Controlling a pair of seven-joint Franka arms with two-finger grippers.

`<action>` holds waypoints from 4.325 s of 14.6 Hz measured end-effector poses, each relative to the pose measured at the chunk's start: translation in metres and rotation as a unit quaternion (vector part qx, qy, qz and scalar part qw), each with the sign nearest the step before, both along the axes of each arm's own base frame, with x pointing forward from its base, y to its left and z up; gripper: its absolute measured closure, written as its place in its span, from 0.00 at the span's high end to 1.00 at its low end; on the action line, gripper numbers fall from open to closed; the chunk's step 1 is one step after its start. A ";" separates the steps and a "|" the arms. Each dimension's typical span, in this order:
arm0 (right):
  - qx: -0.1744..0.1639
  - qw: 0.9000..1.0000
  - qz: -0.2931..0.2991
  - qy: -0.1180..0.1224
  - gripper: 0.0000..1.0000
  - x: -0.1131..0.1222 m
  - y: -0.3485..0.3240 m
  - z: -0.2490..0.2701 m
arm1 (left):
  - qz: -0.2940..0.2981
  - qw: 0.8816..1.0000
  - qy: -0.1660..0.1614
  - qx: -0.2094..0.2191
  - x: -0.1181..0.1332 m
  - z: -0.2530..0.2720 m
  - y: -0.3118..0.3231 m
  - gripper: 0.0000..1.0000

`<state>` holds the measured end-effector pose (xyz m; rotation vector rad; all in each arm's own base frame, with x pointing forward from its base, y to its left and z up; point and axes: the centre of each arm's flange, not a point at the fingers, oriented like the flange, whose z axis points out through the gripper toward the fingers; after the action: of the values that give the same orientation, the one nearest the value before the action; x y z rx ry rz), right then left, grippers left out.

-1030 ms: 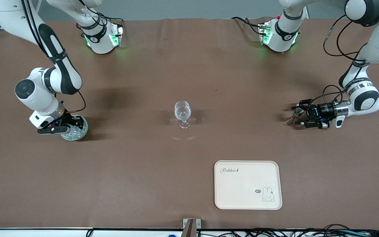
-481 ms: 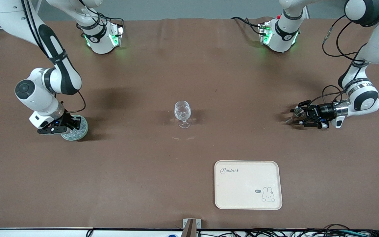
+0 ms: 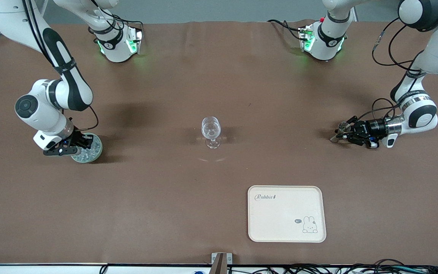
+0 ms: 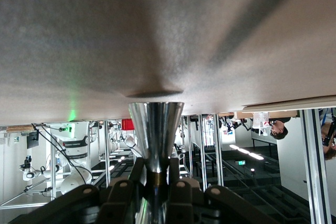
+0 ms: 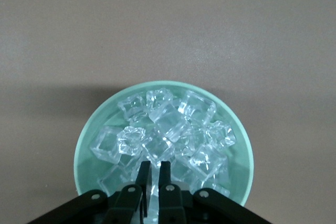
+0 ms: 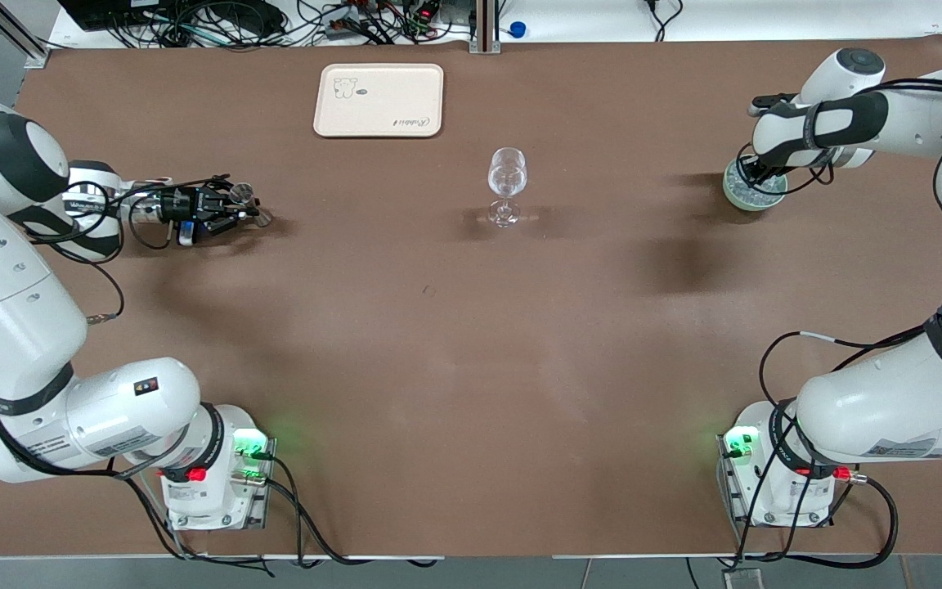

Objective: Pour wine and add ice with both arms
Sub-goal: 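Lift the jigger with the left gripper while the right gripper lifts ice, then carry the jigger with the left gripper to the wine glass rim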

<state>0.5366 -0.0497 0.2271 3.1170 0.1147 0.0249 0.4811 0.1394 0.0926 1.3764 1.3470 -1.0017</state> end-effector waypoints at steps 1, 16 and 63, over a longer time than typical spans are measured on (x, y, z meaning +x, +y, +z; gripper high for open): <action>0.001 1.000 0.000 0.006 0.11 0.003 0.000 0.003 | 0.001 1.000 0.000 -0.001 0.000 0.000 0.000 0.21; -0.003 1.000 -0.002 -0.010 0.65 0.036 -0.004 0.009 | -0.048 0.996 -0.030 -0.066 0.040 0.073 -0.034 0.21; 0.002 0.999 -0.027 0.041 0.46 0.024 -0.013 0.006 | -0.053 0.988 -0.087 0.112 0.049 0.203 -0.452 0.21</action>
<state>0.5606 -0.0625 0.2333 3.1233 0.0313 -0.1052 0.5301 -0.3126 0.2955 1.6799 1.2943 -0.7950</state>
